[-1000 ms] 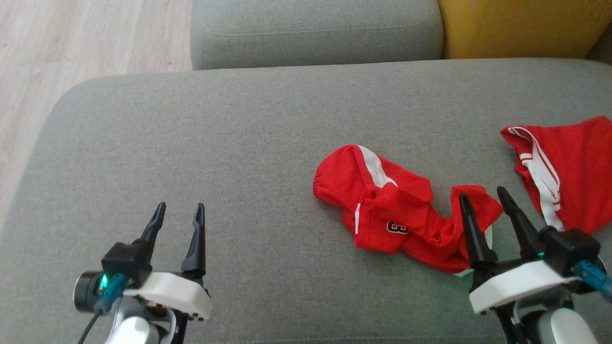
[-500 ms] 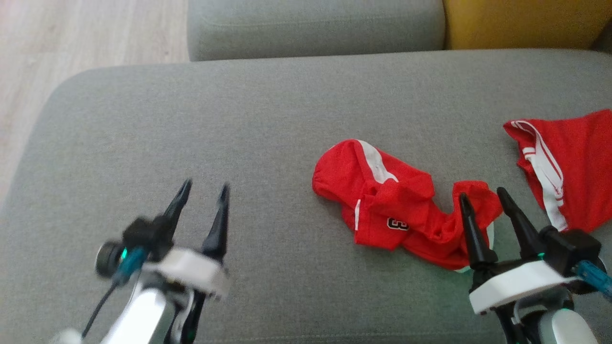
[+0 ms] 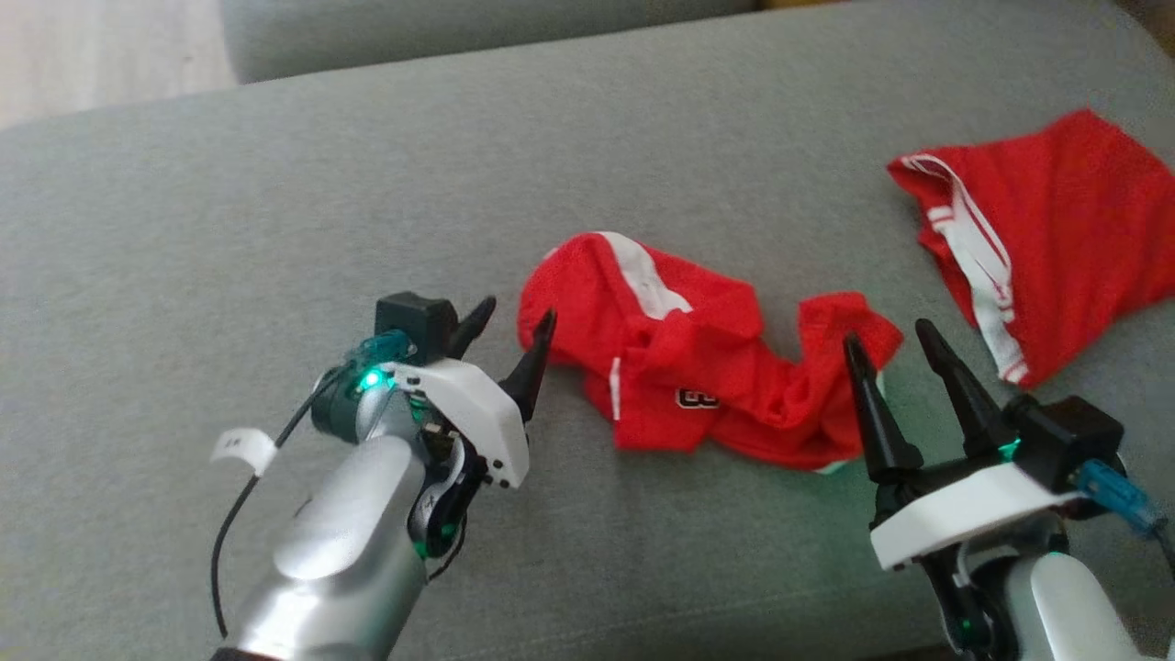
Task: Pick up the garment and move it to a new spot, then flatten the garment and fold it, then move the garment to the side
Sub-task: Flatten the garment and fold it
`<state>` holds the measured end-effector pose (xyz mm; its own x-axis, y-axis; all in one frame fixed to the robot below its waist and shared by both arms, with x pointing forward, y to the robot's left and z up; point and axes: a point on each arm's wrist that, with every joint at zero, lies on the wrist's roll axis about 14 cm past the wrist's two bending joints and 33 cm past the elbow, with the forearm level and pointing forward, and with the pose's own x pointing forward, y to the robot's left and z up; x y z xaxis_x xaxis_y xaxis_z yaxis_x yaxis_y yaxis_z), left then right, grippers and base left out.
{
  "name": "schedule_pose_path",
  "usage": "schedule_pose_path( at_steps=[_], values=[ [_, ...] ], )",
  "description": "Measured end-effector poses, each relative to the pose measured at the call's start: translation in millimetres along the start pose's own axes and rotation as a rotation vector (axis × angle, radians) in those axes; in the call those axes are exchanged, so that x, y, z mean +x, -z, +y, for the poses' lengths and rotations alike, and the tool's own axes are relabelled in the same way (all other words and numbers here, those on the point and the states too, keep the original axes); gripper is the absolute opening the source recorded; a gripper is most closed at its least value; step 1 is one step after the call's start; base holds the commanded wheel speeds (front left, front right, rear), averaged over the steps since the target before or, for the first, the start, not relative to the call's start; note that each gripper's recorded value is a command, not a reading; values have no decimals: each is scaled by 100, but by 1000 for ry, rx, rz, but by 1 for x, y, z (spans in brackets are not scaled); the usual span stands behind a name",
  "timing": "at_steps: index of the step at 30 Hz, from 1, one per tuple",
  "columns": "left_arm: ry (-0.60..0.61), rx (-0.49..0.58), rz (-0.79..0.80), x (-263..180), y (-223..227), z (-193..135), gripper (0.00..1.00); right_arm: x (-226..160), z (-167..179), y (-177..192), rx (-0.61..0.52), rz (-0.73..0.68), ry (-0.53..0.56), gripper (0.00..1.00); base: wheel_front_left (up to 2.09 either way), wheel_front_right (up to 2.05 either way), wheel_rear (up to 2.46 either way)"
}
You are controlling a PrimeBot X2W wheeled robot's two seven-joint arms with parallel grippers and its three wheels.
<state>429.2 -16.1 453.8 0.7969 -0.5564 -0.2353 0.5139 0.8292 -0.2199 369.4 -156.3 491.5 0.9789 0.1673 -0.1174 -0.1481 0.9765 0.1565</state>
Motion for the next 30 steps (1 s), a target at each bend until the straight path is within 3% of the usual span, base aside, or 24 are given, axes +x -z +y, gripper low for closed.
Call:
schedule_pose_path(
  at_steps=[8, 9, 10, 18, 24, 30],
  values=[
    [10, -70, 209, 18, 55, 6, 100, -5, -19, 8, 7, 22, 58, 100, 0, 0, 0],
    [14, -82, 219, 19, 57, 6, 42, -5, -20, 9, 8, 22, 62, 100, 0, 0, 0],
    [23, -89, 220, 20, 58, 5, 0, -5, -21, 10, 8, 21, 65, 100, 0, 0, 0],
    [20, -75, 94, 27, 35, 7, 0, -5, -23, 9, 16, 15, 70, 100, 0, 0, 0],
    [-91, -40, -54, 17, -2, 34, 0, 0, -16, 5, 17, 1, 46, 100, 0, 0, 0],
    [-256, -25, -122, -37, 0, 77, 0, 9, -2, 2, 25, -6, -1, 100, 0, 0, 0]
  ],
)
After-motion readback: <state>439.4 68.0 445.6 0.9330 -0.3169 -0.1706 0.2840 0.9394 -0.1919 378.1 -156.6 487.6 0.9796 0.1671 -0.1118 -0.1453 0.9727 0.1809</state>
